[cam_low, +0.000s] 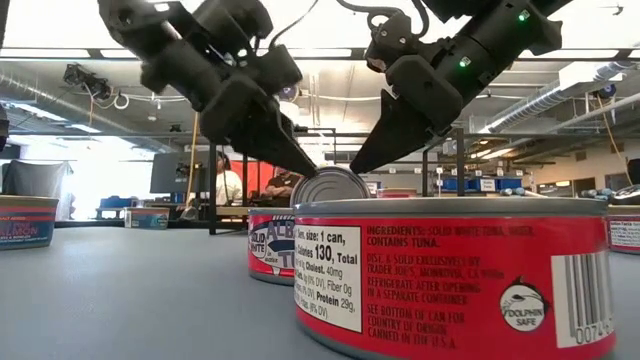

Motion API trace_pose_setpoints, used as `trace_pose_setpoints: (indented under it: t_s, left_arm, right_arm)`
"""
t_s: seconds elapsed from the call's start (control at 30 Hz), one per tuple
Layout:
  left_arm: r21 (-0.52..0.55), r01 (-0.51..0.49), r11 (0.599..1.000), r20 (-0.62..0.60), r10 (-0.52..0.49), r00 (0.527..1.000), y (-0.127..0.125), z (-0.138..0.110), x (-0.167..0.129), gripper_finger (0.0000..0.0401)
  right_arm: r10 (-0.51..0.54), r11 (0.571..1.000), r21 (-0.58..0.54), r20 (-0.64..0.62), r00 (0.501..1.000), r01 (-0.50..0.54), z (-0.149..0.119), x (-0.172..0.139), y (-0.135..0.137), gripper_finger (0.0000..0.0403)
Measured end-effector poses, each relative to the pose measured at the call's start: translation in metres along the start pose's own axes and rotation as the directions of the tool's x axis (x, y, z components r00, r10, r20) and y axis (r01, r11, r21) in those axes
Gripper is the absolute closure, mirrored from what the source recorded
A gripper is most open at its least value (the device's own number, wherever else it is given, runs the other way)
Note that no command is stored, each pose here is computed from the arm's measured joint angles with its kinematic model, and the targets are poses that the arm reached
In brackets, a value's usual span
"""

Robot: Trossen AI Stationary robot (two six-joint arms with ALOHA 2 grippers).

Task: Stack canned seafood by type on shelf
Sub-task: Put the red tuna can on the shelf

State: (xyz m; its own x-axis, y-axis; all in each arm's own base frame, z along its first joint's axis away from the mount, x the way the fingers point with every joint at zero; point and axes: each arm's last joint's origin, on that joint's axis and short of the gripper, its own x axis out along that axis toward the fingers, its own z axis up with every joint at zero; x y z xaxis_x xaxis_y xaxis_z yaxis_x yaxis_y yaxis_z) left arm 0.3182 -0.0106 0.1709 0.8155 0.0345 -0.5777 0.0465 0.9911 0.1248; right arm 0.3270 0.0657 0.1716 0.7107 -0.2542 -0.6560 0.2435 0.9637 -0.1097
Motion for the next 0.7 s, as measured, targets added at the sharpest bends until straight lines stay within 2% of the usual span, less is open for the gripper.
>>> trace_pose_setpoints:
  t_s: [0.33,0.7]
  left_arm:
    - [0.046,0.014,0.999,0.008,-0.015,1.000,0.0007,-0.0020,0.0052,0.0156]
    - [0.102,0.038,0.994,0.028,-0.041,0.999,-0.0009,-0.0033,0.0109,0.0248]
  right_arm:
    - [0.008,1.000,-0.009,-0.002,1.000,-0.008,-0.0002,-0.0002,0.0007,0.0110]
    - [0.029,0.999,-0.021,-0.007,1.000,-0.029,-0.0005,-0.0005,0.0018,0.0148]
